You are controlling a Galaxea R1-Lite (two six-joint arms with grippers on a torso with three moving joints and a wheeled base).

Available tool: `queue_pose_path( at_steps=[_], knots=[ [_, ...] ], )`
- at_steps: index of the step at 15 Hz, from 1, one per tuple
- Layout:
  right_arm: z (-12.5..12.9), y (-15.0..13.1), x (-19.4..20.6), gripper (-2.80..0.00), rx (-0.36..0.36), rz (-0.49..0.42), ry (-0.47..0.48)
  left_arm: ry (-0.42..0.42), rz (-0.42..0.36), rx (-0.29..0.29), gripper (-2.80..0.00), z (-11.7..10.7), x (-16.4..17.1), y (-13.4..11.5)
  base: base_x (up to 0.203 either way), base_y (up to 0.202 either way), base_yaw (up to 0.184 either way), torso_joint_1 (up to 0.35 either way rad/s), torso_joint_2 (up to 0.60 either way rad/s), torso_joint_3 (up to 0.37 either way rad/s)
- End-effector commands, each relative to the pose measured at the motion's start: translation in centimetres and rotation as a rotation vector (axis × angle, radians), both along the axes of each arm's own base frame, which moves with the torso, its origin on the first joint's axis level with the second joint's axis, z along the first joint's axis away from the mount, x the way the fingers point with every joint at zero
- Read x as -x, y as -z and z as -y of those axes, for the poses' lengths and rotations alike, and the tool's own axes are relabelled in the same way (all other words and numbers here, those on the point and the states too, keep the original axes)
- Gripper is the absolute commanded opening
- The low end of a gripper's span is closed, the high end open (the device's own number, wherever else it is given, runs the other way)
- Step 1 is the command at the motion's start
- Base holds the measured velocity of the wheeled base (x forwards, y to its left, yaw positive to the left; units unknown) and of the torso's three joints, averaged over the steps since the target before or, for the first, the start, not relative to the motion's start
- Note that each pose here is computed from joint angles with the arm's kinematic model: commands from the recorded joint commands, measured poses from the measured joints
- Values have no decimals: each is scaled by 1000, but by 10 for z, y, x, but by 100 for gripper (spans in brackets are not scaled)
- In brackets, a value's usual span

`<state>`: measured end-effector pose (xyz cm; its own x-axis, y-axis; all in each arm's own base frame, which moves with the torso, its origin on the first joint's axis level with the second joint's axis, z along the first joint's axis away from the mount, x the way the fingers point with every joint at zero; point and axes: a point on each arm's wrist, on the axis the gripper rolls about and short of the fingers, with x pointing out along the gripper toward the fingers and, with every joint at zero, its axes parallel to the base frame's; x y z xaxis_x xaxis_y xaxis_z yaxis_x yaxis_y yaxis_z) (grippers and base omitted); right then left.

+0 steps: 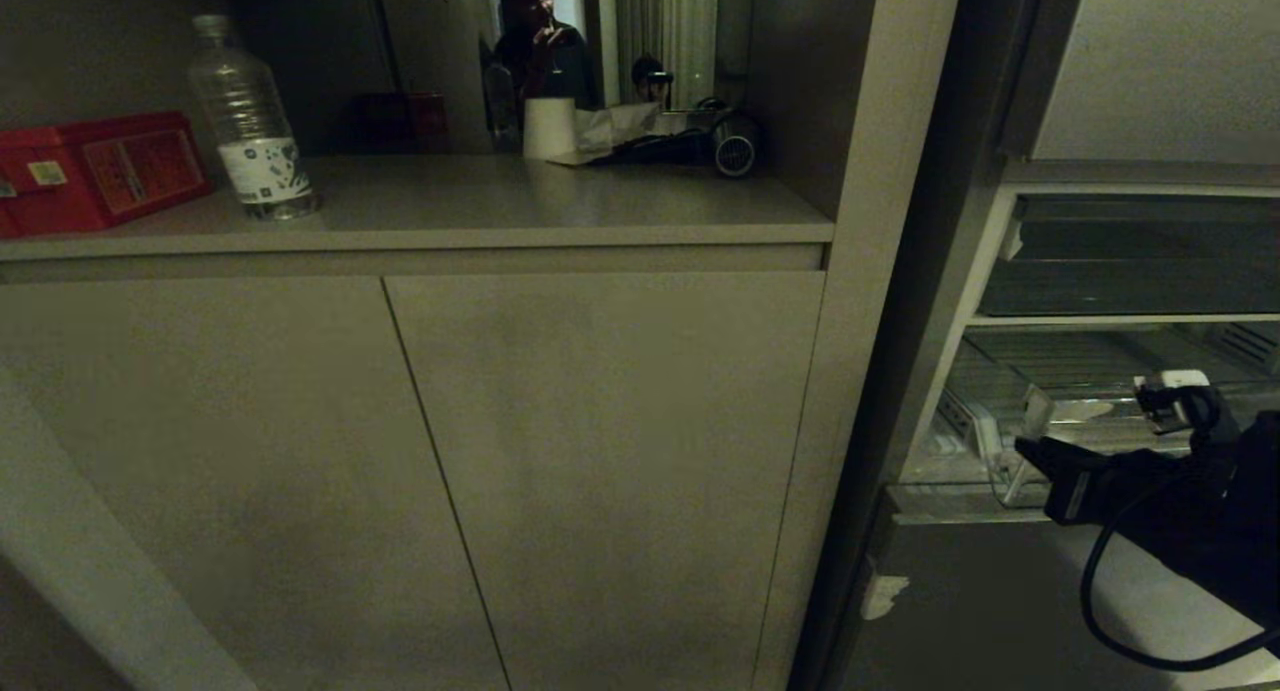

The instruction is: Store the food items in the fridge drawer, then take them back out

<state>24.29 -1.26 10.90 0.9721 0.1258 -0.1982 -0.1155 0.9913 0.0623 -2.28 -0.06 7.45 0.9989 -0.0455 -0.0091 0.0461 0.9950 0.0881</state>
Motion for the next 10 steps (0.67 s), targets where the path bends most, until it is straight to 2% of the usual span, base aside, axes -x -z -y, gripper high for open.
queue_pose_path(
  at_steps=[1,6,10],
  knots=[
    [0,-1,4,0,0,6,2,0,-2,0,-280,0,0,0,0,0,0,0,0,0],
    [-1,-6,19,0,1,20,13,0,-2,0,-280,0,0,0,0,0,0,0,0,0],
    [-2,-14,46,0,-20,51,53,0,-2,0,-280,0,0,0,0,0,0,0,0,0]
  ],
)
